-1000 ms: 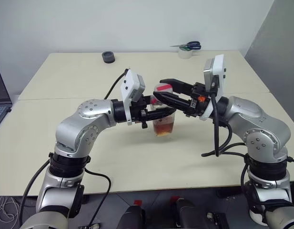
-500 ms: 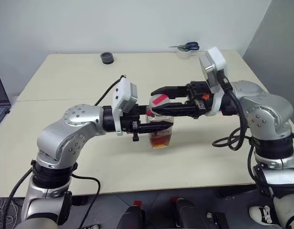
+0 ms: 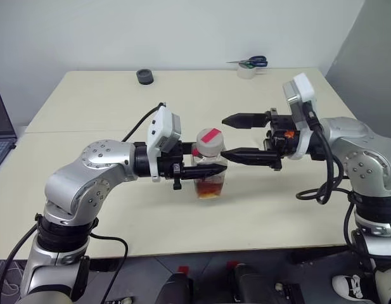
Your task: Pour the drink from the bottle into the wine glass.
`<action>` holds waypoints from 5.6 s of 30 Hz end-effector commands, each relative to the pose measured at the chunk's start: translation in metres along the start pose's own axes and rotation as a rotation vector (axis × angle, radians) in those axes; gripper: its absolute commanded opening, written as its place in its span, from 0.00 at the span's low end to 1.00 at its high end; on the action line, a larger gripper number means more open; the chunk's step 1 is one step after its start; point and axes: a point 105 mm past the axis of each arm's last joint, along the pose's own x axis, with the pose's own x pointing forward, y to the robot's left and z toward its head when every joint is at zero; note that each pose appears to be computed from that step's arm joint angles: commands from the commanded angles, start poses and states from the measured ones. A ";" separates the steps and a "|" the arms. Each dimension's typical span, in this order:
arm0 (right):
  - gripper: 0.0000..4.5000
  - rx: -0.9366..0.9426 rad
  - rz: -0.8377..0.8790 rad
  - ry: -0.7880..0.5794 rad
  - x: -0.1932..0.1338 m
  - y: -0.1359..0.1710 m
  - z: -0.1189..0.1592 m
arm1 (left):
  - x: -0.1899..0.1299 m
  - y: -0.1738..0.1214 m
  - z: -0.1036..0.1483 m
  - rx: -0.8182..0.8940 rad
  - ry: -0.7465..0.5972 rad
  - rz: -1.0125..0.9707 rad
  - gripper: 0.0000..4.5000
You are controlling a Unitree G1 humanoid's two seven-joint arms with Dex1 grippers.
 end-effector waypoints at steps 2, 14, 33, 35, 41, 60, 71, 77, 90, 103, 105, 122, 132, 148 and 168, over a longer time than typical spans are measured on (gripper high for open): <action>0.99 -0.069 -0.115 -0.056 0.005 0.005 0.013 | -0.002 0.017 -0.004 0.046 -0.014 0.081 0.41; 0.99 -0.051 -0.255 -0.128 0.032 0.007 0.011 | 0.011 0.014 -0.001 0.053 -0.035 0.041 0.41; 0.41 -0.022 -0.272 -0.130 0.033 0.005 0.003 | 0.011 0.015 0.003 0.062 -0.032 0.025 0.41; 0.41 -0.022 -0.273 -0.130 0.033 0.005 0.002 | 0.011 0.015 0.003 0.062 -0.032 0.024 0.41; 0.41 -0.047 -0.234 -0.099 0.032 0.007 0.000 | 0.010 0.007 0.001 0.054 -0.026 0.000 0.41; 0.41 -0.049 0.276 0.031 0.024 -0.031 0.022 | -0.004 -0.029 0.032 0.073 -0.012 -0.160 0.41; 1.00 0.058 0.056 0.019 -0.018 -0.004 0.016 | -0.001 -0.008 0.029 0.047 -0.051 -0.028 0.41; 1.00 0.033 -0.027 -0.073 -0.001 0.010 0.027 | 0.003 0.000 0.026 0.048 -0.052 -0.014 0.41; 1.00 0.016 -0.076 -0.168 0.022 0.009 0.033 | 0.006 0.005 0.025 0.070 -0.045 -0.024 0.41; 0.58 0.011 -0.059 -0.151 0.024 0.008 0.030 | 0.005 0.005 0.025 0.078 -0.046 -0.017 0.41; 0.42 0.007 -0.057 -0.149 0.023 0.008 0.030 | 0.006 0.005 0.025 0.078 -0.048 -0.018 0.41; 0.39 -0.042 -0.162 -0.199 0.010 -0.022 0.054 | 0.008 0.004 0.023 0.064 -0.052 -0.018 0.41; 0.39 0.011 -0.325 -0.230 -0.015 -0.047 0.047 | 0.008 0.004 0.021 0.060 -0.057 -0.020 0.41; 0.39 0.141 -1.177 0.122 -0.123 -0.052 -0.143 | 0.011 0.007 0.023 0.059 -0.061 -0.017 0.41; 0.99 0.104 -1.193 0.228 -0.114 -0.045 -0.177 | 0.012 0.007 0.028 0.076 -0.068 -0.019 0.41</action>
